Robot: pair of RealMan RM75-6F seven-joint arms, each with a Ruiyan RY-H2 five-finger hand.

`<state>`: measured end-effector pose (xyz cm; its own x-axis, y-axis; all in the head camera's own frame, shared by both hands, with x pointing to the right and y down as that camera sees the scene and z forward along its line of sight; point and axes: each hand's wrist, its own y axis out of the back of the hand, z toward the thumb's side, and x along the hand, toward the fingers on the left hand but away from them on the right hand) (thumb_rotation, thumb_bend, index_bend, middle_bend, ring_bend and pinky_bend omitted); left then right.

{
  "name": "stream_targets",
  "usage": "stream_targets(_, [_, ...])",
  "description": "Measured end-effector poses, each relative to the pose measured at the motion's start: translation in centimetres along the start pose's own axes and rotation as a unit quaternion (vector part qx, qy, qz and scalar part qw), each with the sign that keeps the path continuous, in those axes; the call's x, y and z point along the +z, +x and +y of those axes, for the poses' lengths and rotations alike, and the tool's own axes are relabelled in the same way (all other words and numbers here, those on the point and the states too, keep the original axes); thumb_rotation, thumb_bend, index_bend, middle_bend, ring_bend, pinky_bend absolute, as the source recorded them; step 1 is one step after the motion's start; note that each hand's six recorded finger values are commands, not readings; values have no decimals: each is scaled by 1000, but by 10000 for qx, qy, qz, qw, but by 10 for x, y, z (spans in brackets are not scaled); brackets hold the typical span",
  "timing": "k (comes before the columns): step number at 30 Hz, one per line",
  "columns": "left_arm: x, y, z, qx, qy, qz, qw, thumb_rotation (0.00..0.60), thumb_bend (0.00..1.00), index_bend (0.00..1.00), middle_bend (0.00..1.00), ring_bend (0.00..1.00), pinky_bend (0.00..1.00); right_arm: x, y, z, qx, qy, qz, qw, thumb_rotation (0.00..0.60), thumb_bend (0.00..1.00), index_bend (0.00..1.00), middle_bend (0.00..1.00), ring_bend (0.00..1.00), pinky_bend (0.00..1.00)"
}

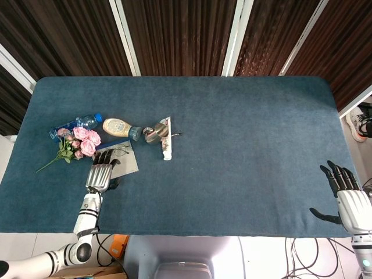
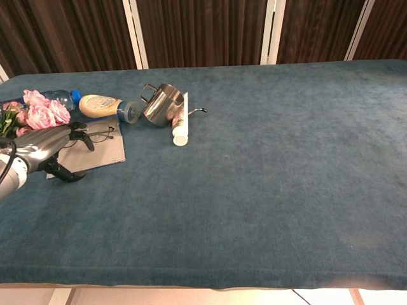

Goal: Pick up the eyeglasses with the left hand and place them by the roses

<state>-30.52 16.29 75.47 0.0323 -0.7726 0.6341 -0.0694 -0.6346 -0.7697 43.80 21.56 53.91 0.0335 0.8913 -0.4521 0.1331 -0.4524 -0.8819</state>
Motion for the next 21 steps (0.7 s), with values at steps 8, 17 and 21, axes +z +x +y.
stream_targets(8, [-3,2,-3,-120,88,53,9999,600,307,325,0,0,16,0,0,0,1,-20,6,10000,600,151,0,0,0,0])
stream_targets(17, [-2,0,0,-214,204,23,9996,600,306,320,0,0,15,1,0,0,9,-15,11,10000,600,151,0,0,0,0])
stream_targets(21, [-4,1,2,-235,273,48,9993,600,308,320,0,0,16,1,0,-1,19,-12,17,10000,600,151,0,0,0,0])
